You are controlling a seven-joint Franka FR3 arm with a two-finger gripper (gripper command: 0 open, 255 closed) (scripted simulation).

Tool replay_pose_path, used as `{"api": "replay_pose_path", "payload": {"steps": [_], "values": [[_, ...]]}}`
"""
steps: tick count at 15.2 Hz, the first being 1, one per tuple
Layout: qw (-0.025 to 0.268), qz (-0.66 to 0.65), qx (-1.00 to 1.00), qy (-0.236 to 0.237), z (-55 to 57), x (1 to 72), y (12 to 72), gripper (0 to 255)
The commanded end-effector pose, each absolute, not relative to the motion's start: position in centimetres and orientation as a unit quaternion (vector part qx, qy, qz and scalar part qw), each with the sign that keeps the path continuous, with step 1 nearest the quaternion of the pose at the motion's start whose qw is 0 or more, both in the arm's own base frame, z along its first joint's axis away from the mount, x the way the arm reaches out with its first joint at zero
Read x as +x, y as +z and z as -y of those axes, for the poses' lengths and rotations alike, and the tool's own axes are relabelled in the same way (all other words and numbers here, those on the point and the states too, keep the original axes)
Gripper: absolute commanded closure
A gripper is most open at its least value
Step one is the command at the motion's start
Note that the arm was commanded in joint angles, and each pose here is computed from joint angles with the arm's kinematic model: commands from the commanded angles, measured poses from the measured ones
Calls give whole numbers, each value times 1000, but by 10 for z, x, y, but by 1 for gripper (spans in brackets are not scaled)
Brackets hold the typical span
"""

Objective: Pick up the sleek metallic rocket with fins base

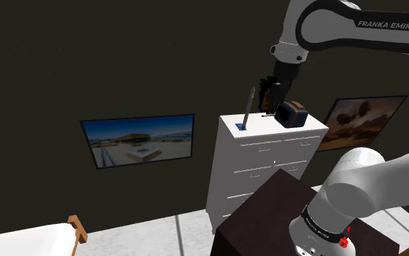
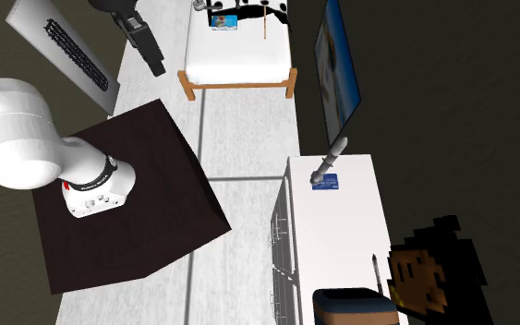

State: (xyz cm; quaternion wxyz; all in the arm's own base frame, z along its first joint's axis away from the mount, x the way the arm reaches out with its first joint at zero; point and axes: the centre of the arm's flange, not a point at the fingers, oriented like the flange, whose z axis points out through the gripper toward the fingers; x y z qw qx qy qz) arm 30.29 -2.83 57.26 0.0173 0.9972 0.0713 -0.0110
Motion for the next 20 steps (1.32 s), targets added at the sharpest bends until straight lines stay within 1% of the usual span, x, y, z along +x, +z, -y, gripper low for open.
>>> {"api": "replay_pose_path", "payload": {"steps": [1,20], "values": [[17,-71,997,-11,28,303,573,0],[22,139,978,153,162,421,444,0]]}}
